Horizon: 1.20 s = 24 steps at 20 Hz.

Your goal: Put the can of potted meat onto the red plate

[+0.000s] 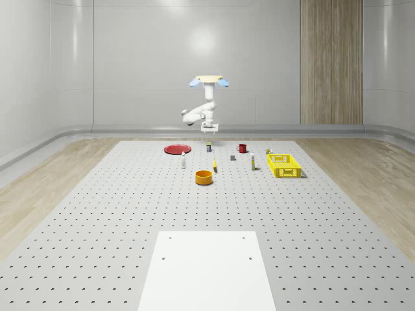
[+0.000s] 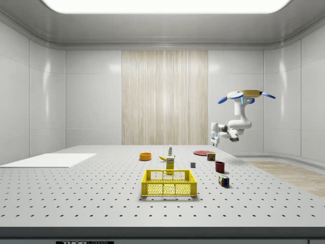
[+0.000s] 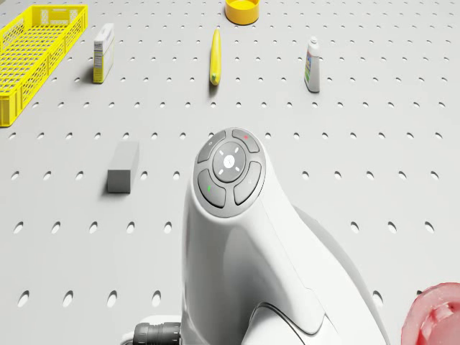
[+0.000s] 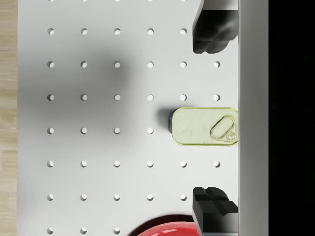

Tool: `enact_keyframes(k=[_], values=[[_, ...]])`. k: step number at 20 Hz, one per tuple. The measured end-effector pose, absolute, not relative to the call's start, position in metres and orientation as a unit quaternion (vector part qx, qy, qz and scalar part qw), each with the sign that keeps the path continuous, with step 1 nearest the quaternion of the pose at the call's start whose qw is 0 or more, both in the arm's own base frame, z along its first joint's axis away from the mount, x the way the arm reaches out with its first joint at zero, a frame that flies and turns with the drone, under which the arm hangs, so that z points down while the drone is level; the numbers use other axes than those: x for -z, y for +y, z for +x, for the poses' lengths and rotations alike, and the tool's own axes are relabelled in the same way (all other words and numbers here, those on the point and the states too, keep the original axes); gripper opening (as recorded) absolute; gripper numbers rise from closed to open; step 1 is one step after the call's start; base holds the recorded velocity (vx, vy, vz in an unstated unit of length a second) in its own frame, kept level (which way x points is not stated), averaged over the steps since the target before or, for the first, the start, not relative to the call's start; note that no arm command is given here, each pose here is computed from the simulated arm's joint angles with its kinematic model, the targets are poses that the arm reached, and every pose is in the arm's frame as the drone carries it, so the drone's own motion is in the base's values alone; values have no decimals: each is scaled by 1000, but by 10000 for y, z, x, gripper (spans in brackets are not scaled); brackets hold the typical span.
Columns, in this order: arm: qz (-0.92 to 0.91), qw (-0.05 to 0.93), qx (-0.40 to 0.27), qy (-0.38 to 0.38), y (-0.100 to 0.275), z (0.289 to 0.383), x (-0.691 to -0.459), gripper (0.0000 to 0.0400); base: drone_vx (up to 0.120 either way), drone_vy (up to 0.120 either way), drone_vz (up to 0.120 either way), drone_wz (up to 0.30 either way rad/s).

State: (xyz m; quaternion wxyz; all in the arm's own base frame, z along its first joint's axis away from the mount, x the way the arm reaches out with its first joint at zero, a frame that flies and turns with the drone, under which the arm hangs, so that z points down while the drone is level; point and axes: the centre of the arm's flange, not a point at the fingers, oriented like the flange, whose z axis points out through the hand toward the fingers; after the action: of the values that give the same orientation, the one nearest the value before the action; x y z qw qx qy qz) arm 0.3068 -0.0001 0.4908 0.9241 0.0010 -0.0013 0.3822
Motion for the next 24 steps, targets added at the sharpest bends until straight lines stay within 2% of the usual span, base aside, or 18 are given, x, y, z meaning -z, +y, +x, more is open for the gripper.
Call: enact_keyframes(k=[4, 9, 12, 17, 24], values=[[1, 924, -382, -1, -1, 3068, -4908, 400, 120, 0, -120, 0], [0, 924, -382, -1, -2, 3068, -4908, 400, 0, 0, -120, 0], [0, 924, -382, -1, -2, 3068, -4907, 400, 0, -93, -107, 0], [0, 924, -382, -1, -2, 3071, -4981, 400, 0, 0, 0, 0], [0, 924, -382, -1, -1, 3219, -5086, 400, 0, 0, 0, 0]])
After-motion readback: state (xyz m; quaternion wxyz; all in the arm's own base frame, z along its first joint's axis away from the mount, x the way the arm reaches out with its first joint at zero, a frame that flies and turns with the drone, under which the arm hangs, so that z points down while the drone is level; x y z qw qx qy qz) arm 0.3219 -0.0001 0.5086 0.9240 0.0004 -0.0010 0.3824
